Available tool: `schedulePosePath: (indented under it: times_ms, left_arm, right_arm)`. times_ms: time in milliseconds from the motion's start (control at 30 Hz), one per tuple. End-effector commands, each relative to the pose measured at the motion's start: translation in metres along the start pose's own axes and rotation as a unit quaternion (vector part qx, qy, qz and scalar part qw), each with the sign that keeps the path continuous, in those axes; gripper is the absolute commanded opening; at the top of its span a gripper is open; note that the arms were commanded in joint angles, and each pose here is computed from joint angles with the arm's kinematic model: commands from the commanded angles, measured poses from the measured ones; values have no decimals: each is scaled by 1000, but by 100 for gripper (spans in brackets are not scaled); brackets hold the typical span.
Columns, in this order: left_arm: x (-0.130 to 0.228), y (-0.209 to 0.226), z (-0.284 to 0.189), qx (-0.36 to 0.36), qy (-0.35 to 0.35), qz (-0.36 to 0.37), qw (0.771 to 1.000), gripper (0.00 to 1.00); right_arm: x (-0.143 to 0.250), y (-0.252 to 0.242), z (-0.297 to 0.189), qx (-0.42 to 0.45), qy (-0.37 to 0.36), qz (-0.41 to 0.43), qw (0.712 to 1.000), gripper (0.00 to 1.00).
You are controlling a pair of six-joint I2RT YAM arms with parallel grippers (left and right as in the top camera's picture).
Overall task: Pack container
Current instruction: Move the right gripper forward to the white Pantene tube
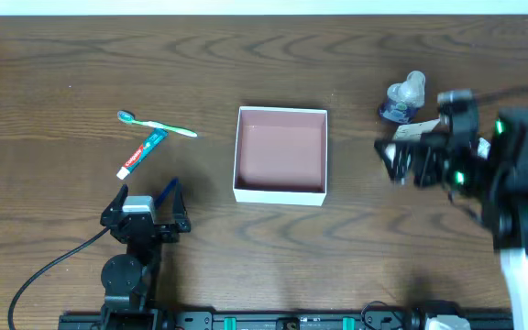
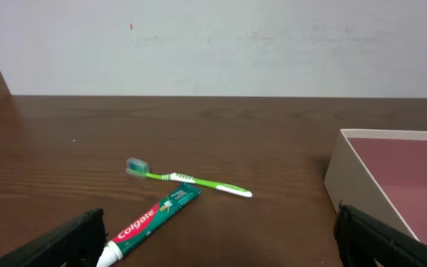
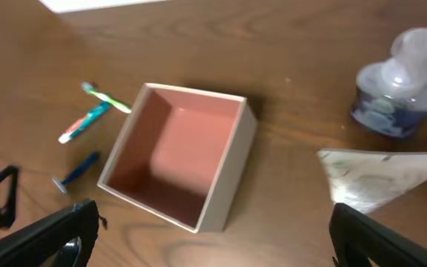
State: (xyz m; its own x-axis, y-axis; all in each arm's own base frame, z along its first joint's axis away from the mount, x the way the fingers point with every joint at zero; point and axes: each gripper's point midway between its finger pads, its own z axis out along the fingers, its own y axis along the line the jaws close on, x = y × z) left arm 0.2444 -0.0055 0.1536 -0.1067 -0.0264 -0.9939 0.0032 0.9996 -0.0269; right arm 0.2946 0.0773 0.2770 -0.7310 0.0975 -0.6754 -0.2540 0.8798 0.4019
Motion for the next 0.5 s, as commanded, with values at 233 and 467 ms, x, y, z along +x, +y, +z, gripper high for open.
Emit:
schedulePosePath:
  times_ms: [233, 467]
  left_arm:
    - [18, 3, 1, -8, 26, 8, 1000, 98]
    - [18, 3, 1, -8, 26, 8, 1000, 98]
  right_arm:
    - [-3, -6, 39, -29, 66, 45, 996, 99]
    - [-6, -42, 16, 110, 24, 154, 982, 99]
